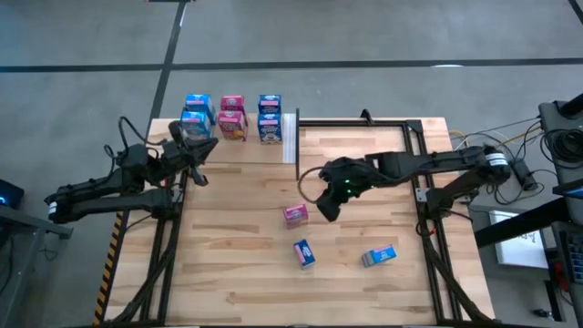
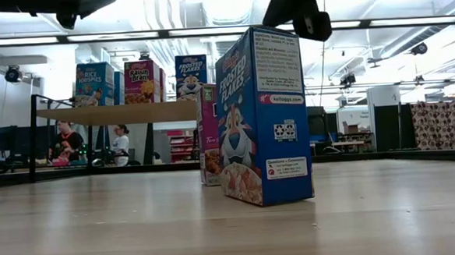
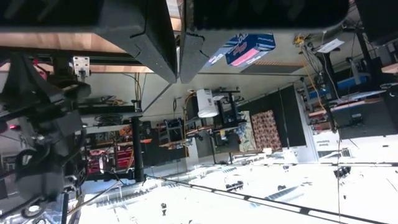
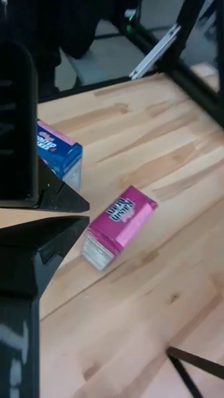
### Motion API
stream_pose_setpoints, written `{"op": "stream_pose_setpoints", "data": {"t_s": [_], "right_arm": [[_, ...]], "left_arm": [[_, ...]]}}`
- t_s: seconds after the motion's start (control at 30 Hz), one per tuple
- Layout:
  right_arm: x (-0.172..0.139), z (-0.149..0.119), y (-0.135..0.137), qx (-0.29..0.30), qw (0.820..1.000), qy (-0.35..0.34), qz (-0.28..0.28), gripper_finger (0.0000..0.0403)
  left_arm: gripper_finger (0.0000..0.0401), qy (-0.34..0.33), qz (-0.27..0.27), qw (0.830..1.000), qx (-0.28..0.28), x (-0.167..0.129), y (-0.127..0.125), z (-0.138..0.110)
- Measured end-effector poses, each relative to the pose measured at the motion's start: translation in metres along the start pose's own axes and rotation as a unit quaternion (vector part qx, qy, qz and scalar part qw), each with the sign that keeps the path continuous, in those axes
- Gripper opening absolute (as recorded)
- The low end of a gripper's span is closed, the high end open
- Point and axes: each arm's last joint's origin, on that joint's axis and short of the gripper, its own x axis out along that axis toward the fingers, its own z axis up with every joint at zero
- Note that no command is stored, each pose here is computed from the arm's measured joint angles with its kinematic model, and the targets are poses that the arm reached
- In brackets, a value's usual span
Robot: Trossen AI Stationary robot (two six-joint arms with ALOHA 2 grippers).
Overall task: Stack cereal on shelf
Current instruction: Put the blue cereal box on the shelf
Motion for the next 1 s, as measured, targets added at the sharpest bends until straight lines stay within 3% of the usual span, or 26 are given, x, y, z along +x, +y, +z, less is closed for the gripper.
{"op": "stream_pose_setpoints", "data": {"t_s": [0.27, 0.57, 1.0], "right_arm": [[0.026, 0.009, 0.033, 0.057, 0.993, 0.083, -0.052, 0.0013], [0.057, 0.003, 0.078, 0.13, 0.971, 0.164, -0.12, 0.0013], [0.107, -0.019, 0.126, 0.128, 0.961, 0.199, -0.146, 0.0013]], "left_arm": [[0.0001, -0.01, 0.003, 1.0, 0.017, -0.001, 0.001, 0.002], [0.0001, -0.016, -0.002, 1.0, 0.006, -0.002, 0.001, 0.003], [0.0, -0.039, -0.155, 0.983, -0.087, -0.003, -0.009, 0.002]]}}
